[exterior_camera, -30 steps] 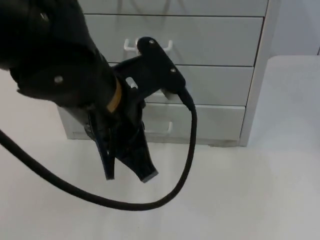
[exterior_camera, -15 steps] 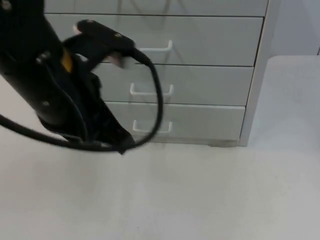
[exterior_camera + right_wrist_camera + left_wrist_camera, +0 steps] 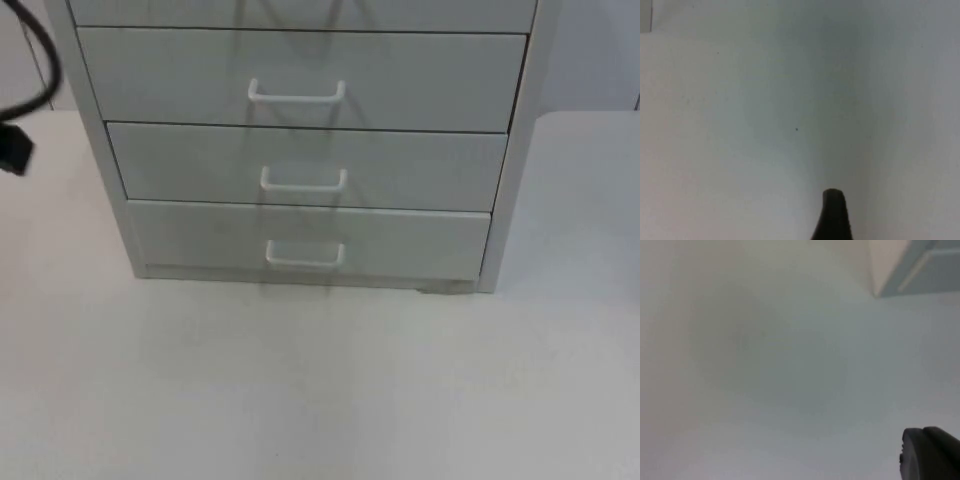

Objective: Open the drawer with the left hand, place the block into the drawer with the right hand, then close the drawer with the left hand.

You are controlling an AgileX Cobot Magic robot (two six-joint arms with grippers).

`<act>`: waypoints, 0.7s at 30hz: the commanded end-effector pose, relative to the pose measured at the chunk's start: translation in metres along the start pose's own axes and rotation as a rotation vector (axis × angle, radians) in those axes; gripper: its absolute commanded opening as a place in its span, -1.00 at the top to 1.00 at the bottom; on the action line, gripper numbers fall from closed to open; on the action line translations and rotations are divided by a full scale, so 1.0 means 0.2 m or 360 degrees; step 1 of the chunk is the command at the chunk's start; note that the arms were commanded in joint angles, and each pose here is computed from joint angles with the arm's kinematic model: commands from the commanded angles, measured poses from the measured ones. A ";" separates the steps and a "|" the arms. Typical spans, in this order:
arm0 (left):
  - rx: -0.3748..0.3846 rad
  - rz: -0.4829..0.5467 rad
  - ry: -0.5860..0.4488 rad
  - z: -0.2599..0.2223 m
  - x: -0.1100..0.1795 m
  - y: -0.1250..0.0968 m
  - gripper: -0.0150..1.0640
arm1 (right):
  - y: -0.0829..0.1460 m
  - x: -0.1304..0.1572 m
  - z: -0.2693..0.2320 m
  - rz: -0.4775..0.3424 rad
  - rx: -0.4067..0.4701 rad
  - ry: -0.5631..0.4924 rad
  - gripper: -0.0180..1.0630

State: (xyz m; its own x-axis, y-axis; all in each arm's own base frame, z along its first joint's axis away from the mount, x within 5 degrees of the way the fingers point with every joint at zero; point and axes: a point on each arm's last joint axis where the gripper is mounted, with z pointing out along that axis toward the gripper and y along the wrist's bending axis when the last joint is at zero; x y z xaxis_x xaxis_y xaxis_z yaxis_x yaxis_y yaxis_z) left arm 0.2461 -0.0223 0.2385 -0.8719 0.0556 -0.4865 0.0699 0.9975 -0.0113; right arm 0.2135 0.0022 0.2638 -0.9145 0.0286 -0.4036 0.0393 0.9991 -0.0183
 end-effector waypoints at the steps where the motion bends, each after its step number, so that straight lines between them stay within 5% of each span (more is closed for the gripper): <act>1: -0.0028 -0.0088 -0.0072 -0.06 0.01 0.06 0.97 | 0.01 0.00 -0.01 -0.0016 -0.0014 -0.0032 -0.14; 18: -0.0057 -0.0136 -0.0349 -0.39 0.07 0.09 0.97 | 0.02 0.00 -0.04 -0.0020 -0.0044 -0.0061 -0.14; 21: -0.0024 -0.0162 -0.0446 -0.50 0.12 0.07 0.97 | 0.04 0.02 -0.14 -0.0099 -0.0135 -0.0222 -0.14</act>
State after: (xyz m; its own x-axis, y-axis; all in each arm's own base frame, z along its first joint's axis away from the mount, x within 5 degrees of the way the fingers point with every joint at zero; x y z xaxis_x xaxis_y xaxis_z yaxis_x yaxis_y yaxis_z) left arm 0.1832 -0.0020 0.3133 -0.7083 -0.0391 -0.7048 -0.0150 0.9991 -0.0403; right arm 0.2018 0.0079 0.2827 -0.8681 -0.0104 -0.4963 -0.0274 0.9993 0.0269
